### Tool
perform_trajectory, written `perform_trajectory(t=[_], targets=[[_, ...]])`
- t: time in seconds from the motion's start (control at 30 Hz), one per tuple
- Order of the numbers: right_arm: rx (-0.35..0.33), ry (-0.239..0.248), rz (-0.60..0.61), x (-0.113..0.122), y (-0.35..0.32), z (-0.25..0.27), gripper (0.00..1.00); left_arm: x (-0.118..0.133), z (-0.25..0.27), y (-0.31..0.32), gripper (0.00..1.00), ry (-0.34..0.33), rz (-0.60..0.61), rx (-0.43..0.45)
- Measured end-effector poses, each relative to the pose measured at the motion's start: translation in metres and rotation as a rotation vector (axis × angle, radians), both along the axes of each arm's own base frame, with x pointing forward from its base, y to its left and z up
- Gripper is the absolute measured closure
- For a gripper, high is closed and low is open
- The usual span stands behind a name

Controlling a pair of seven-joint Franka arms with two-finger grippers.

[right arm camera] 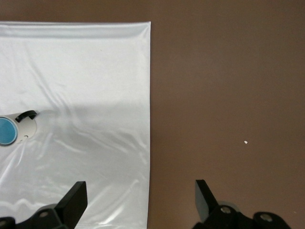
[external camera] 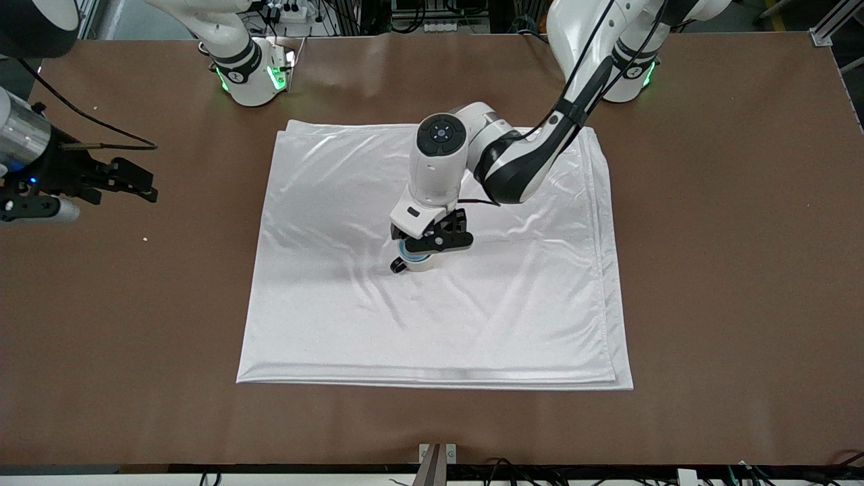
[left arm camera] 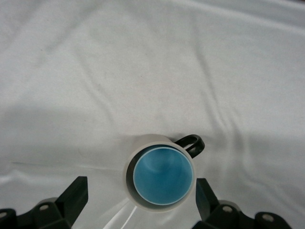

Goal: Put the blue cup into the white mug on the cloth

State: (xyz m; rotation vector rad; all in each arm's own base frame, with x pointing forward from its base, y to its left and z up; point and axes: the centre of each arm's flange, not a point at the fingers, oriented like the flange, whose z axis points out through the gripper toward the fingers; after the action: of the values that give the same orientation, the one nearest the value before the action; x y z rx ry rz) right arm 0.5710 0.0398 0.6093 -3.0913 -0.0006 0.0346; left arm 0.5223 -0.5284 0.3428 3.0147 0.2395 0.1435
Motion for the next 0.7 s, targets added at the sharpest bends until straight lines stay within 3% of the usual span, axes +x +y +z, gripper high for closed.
perform_trajectory(t=[0.23,0.53,0.7], targets=[[0.006,-0.074,-0.007,-0.012,-0.002,0.030,0.00,0.030,0.067,0.044,0.00,-0.041,0.076,-0.005],[0.005,-0.082,-0.008,-0.014,-0.002,0.032,0.00,0.052,0.162,0.117,0.00,-0.086,0.182,0.007],[0.005,-0.088,-0.010,-0.014,-0.002,0.033,0.00,0.057,0.200,0.165,0.00,-0.079,0.215,0.050]])
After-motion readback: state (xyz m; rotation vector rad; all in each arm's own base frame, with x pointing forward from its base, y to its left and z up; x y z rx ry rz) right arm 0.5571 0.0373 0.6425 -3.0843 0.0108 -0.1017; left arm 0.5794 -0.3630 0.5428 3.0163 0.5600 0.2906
